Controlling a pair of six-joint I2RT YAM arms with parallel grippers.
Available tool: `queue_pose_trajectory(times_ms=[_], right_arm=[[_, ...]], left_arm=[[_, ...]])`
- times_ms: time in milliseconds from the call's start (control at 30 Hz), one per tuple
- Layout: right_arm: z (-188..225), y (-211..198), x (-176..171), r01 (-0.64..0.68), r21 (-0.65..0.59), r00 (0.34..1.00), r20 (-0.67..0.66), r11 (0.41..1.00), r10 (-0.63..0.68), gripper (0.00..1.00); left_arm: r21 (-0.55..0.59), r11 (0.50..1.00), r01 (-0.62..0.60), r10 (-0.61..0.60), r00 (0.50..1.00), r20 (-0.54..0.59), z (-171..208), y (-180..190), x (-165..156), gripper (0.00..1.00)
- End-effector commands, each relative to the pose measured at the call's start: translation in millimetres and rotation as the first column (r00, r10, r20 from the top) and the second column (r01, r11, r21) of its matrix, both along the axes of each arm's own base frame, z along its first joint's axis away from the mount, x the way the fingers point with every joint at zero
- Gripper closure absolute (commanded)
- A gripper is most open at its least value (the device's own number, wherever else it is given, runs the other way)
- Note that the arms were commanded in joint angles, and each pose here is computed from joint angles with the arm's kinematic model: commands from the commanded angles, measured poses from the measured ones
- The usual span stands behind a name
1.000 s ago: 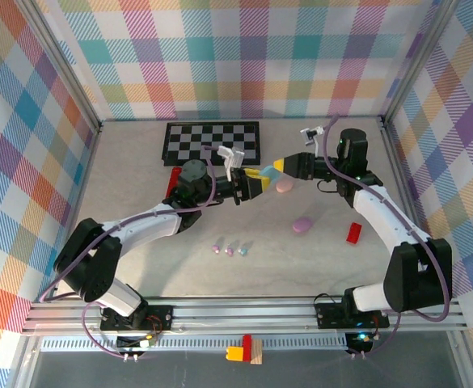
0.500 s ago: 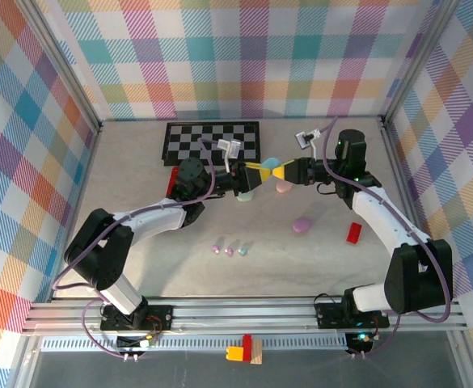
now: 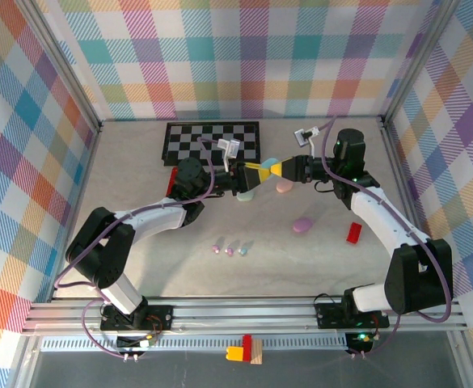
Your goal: Insert the wireless bluetooth earbuds into the charging case
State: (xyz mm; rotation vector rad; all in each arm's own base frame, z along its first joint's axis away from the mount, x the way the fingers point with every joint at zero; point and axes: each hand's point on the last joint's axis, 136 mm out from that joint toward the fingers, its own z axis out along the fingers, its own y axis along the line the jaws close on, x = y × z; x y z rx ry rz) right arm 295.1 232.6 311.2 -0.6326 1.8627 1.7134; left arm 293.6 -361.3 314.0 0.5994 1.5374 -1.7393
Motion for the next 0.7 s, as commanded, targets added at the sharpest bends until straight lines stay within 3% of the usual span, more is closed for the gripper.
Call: queue_pose_trajectory(times_ms=[0, 167, 267, 333, 467, 667], right_arm=[[13.3, 2.5, 7.0, 0.015, 0.014, 0.999, 0.047, 1.0, -0.016, 0.64], [11.4, 2.2, 7.7, 0.02, 0.013, 0.999, 0.039, 1.0, -0.02, 0.77], [11.7, 1.8, 9.1, 0.036, 0.016, 0.999, 0.027, 0.999, -0.037, 0.82], [13.5, 0.9, 10.6, 0.057, 0.02, 0.998, 0.014, 0.998, -0.057, 0.84], [14.0, -0.6, 12.9, 0.092, 0.018, 0.995, -0.041, 0.996, -0.092, 0.84], [3.0, -3.6, 25.8, 0.175, -0.04, 0.954, -0.239, 0.984, -0.18, 0.84]], left_arm=[[-0.026, 0.998, 0.051, -0.049, 0.997, 0.059, 13.6, 2.0, -10.9, 0.7], [-0.018, 0.998, 0.066, -0.065, 0.996, 0.064, 11.6, 1.0, -13.3, 0.7], [-0.018, 0.998, 0.059, -0.057, 0.995, 0.076, 11.9, 2.6, -12.8, 0.65], [-0.024, 0.999, 0.045, -0.042, 0.995, 0.093, 12.7, 4.1, -11.7, 0.57], [-0.087, 0.996, -0.022, 0.039, 0.979, 0.199, 23.5, 14.5, -10.5, 0.32], [-0.141, 0.974, -0.179, 0.223, 0.879, 0.421, 26.7, 33.5, -11.5, 0.09]])
